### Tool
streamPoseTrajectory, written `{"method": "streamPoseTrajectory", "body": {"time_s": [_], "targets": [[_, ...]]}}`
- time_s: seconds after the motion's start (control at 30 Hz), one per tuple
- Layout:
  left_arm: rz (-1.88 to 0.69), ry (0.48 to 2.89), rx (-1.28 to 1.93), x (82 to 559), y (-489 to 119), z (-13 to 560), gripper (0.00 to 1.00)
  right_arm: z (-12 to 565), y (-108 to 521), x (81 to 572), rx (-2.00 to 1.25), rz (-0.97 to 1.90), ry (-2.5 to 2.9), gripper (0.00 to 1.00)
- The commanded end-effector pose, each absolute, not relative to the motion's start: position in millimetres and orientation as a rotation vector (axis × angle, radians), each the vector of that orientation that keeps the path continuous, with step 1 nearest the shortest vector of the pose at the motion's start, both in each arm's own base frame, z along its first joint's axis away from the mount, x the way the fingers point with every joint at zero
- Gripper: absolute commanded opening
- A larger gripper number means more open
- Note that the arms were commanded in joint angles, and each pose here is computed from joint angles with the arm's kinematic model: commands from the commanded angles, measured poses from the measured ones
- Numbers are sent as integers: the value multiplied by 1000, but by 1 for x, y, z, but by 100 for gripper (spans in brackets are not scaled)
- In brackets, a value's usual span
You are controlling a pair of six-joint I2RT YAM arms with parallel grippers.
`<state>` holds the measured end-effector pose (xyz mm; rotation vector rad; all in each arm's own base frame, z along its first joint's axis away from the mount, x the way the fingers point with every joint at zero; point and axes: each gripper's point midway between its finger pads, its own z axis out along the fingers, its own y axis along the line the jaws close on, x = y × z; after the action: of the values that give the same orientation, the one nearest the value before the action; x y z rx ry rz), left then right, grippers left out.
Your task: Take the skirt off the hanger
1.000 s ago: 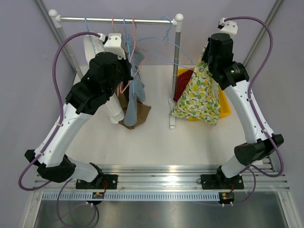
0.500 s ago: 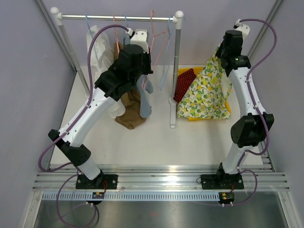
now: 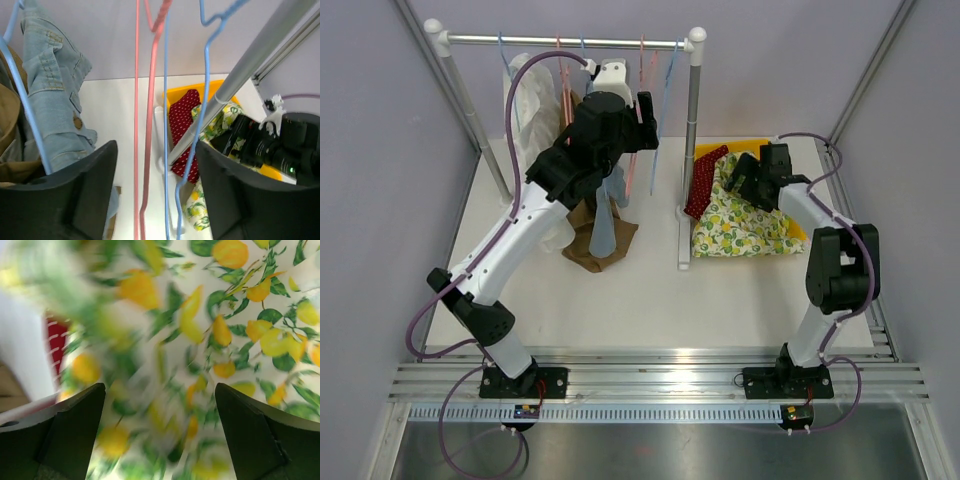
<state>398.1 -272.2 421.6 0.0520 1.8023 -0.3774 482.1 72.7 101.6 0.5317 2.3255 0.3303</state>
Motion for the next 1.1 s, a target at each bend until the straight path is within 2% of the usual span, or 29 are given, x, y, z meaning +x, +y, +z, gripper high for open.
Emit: {"method": "streamPoseTrajectory", "body": {"time_s": [0.0, 0.17, 0.43, 0.73, 1.07], "targets": [[-447, 1718, -13, 393, -267, 454, 75, 212, 87, 477, 430, 462, 2080, 99], [-485, 1678, -12, 368, -249, 486, 79, 265, 93, 412, 403, 501, 2002, 99], [-324, 1644, -52, 343, -194, 506, 82, 266, 125, 310, 334, 648, 1982, 100], [-247, 1682, -56, 358, -168, 493, 79, 256, 113, 278, 297, 558, 2023, 100], [-295, 1713, -14, 399, -183, 487, 70, 232, 107, 269, 285, 521, 2072, 99]]}}
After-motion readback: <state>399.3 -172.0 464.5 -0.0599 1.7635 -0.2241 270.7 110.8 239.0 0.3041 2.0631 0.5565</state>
